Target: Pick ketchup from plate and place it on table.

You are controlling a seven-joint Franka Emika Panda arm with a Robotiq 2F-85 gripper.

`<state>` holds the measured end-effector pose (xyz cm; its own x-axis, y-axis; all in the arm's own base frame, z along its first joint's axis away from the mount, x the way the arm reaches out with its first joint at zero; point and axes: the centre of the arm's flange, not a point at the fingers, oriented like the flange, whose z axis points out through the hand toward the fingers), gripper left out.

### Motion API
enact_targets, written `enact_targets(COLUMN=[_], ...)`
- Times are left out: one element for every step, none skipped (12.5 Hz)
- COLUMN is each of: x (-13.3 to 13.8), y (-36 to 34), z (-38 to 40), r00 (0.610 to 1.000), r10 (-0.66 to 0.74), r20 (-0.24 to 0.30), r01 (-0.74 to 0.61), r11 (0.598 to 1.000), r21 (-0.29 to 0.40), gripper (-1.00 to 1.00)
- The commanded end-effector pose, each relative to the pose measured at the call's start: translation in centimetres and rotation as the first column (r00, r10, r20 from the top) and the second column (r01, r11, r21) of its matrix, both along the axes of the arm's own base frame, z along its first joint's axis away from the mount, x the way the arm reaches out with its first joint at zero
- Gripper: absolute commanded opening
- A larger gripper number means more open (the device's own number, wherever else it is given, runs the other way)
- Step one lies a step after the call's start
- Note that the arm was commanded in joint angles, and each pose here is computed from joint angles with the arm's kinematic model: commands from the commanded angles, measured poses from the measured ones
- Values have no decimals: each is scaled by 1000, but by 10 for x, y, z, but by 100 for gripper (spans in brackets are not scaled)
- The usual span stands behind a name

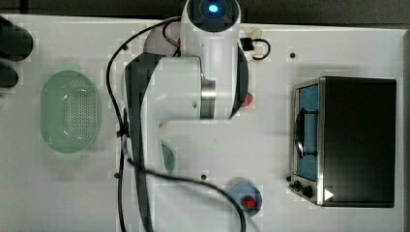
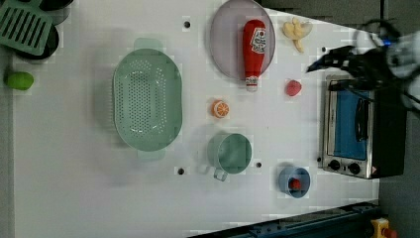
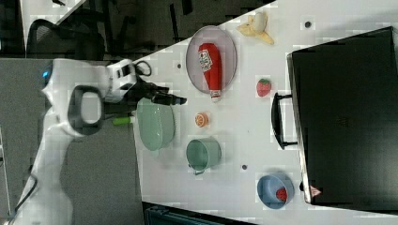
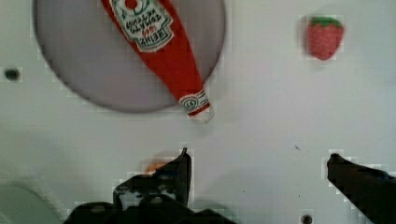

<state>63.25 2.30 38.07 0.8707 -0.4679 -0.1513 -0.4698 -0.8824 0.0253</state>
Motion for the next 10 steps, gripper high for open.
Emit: enact_targets(x=[22, 30, 38, 45, 53, 61, 66, 70, 72, 75], y=[12, 16, 21, 26, 32, 38, 44, 49, 51, 53], z=[-4, -16, -28, -41, -53, -65, -79, -95, -111, -123], r00=[978, 967, 955, 942, 933, 928, 923, 917, 910, 905], r10=[204, 249, 294, 334, 355, 367, 376, 389, 405, 416], r20=[50, 46, 44, 41, 54, 71, 83, 89, 84, 95], r01=[-205, -249, -294, -334, -354, -365, -374, -386, -401, -411], r11=[979, 968, 956, 942, 935, 930, 927, 921, 914, 909], r21=[18, 8, -4, -14, -25, -32, -34, -42, -57, -68], gripper=[100, 100, 100, 100, 100, 100, 100, 100, 100, 100])
